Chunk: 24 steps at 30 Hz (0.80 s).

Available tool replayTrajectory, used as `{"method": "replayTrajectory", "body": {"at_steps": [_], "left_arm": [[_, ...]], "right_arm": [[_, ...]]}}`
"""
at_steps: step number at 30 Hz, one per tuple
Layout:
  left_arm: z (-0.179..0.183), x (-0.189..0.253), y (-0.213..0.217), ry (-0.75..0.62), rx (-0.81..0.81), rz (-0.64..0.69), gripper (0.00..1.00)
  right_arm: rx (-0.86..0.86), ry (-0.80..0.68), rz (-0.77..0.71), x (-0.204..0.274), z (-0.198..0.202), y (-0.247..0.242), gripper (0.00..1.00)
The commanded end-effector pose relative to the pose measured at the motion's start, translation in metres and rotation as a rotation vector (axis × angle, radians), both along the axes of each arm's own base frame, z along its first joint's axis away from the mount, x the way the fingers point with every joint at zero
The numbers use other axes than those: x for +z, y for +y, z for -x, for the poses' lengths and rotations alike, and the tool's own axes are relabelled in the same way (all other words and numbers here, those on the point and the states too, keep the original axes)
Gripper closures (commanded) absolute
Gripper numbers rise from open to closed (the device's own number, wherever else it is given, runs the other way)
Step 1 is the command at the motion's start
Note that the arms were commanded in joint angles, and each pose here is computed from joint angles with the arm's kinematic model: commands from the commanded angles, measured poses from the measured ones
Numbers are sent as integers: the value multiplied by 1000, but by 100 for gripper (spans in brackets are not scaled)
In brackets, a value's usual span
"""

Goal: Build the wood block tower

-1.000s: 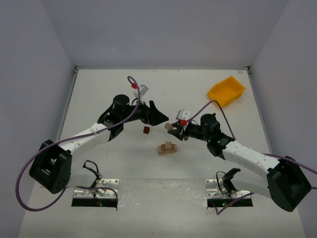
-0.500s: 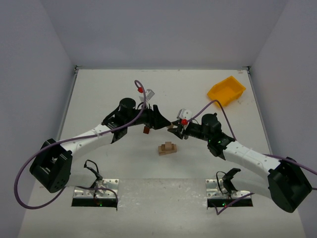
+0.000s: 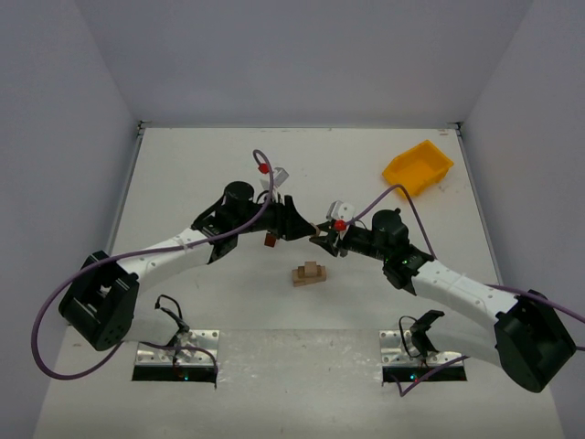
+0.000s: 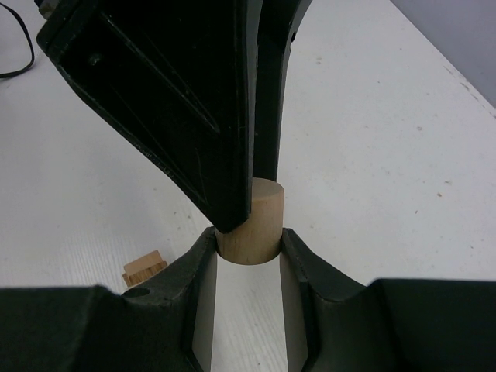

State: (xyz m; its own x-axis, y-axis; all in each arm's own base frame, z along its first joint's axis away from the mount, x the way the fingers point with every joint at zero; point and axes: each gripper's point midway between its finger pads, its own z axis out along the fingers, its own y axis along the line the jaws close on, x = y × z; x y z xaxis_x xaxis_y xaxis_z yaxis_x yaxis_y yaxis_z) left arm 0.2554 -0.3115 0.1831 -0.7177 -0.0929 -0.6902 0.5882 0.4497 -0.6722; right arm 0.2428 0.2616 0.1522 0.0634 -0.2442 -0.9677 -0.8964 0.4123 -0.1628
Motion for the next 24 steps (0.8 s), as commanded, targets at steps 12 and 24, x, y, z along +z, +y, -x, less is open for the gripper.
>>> {"method": "replayTrajectory", "body": {"at_steps": [12, 24], "left_arm": [[2, 25, -18, -53, -70, 69, 74], [-13, 32, -6, -92, 44, 21, 100]], "right_arm": [[17, -92, -25, 22, -4, 4, 79], [33, -28, 12, 14, 2, 3, 36]]}}
